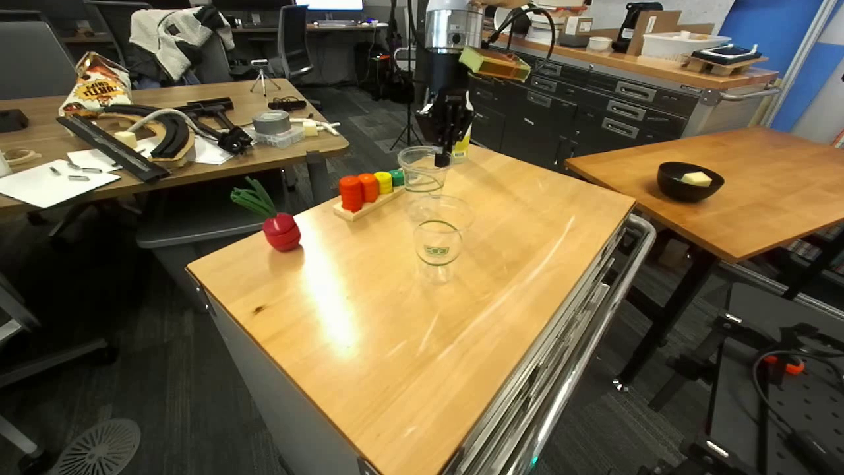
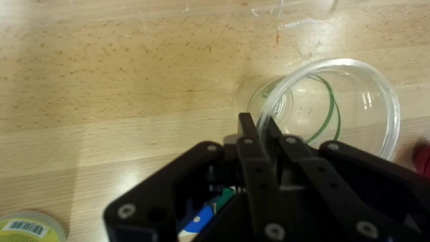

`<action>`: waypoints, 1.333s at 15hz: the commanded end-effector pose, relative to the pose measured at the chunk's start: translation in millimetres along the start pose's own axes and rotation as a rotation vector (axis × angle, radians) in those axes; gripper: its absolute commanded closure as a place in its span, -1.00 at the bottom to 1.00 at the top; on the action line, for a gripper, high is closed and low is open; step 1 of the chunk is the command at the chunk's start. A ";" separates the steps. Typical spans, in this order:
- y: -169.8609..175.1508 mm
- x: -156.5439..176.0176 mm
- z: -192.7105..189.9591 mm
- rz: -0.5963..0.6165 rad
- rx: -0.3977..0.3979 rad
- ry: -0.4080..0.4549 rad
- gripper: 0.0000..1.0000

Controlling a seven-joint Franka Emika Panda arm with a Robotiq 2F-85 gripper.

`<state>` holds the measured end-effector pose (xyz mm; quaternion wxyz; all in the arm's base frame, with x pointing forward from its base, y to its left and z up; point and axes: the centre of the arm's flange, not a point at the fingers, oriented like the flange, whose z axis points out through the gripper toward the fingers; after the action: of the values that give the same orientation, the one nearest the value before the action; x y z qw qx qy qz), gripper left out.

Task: Stack the three clear cups from right to left

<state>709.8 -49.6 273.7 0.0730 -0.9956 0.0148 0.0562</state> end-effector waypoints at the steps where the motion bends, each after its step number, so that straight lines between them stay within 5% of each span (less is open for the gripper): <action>1: -2.5 -8.1 2.4 -0.001 -0.001 0.011 0.96; 9: -19.8 -63.6 -51.7 0.058 0.033 -0.008 0.96; 15: -65.1 -128.7 -113.9 -0.009 0.146 0.030 0.96; 20: -95.6 -177.5 -130.3 -0.054 0.156 0.032 0.96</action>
<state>595.6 15.5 422.2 0.1382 -0.9896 0.0106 0.0377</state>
